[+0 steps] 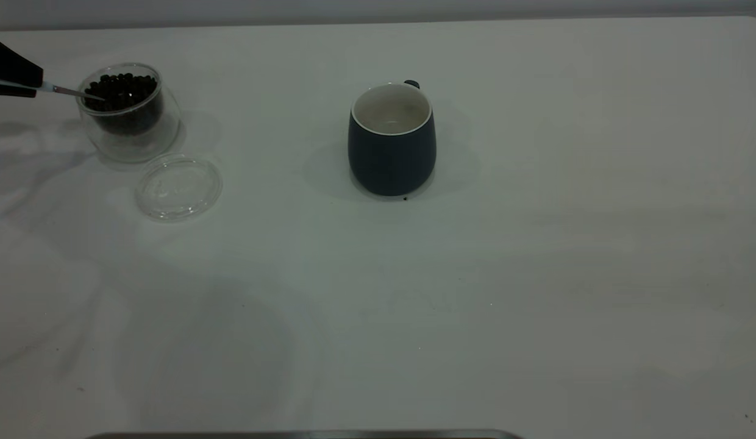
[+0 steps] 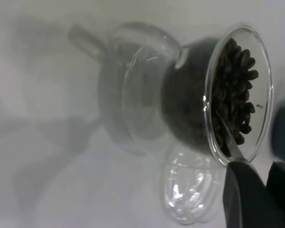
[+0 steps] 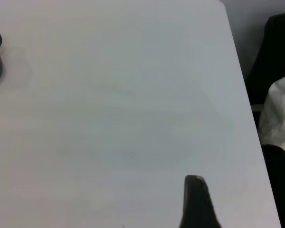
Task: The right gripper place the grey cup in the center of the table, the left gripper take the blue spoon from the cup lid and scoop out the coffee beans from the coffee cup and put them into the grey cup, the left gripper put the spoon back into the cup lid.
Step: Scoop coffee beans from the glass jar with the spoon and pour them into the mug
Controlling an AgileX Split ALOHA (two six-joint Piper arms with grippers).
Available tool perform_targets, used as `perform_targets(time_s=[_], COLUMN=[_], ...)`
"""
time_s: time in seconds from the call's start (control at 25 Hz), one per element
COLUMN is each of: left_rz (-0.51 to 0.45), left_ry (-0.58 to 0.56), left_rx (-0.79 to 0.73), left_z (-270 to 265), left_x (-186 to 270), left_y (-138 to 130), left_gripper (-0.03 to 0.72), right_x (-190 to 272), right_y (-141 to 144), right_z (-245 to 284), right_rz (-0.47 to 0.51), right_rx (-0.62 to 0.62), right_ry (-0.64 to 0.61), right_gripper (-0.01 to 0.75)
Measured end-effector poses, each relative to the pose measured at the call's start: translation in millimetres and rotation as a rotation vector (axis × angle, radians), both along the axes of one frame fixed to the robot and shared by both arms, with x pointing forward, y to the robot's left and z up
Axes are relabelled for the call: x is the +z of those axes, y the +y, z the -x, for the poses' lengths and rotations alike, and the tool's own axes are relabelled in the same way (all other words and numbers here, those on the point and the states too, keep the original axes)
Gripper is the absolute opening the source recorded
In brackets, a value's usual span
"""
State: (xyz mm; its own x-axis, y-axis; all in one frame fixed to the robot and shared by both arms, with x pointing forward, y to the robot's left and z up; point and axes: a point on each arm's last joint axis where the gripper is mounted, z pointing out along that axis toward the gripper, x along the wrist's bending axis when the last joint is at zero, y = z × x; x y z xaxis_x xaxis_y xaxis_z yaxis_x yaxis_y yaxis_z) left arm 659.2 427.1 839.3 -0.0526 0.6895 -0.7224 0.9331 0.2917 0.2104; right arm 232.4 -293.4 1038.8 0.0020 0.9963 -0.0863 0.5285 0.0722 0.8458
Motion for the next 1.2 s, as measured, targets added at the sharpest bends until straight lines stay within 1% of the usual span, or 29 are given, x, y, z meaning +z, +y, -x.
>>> perform_targets(time_s=[0.16, 0.36, 0.6, 0.92, 1.2], left_rz=[0.043, 0.085, 0.104, 0.165, 0.206], left_ry=[0.067, 0.101, 0.109, 0.107, 0.100], left_rx=[0.057, 0.054, 0.067, 0.134, 0.136], left_z=[0.6, 2.6, 3.2, 10.1, 14.4], left_x=[0.4, 2.1, 3.1, 5.1, 7.6], left_y=[-0.7, -3.3, -2.0, 18.9, 25.8], left_gripper=[0.122, 0.122, 0.122, 0.122, 0.122], right_x=[0.0, 0.0, 0.0, 0.0, -0.1], right_y=[0.0, 0.0, 0.0, 0.0, 0.0], right_z=[0.0, 0.0, 0.0, 0.0, 0.0], right_rz=[0.000, 0.000, 0.000, 0.000, 0.000], right_rx=[0.000, 0.000, 0.000, 0.000, 0.000], right_ry=[0.000, 0.000, 0.000, 0.000, 0.001], right_gripper=[0.459, 0.459, 0.459, 0.459, 0.459])
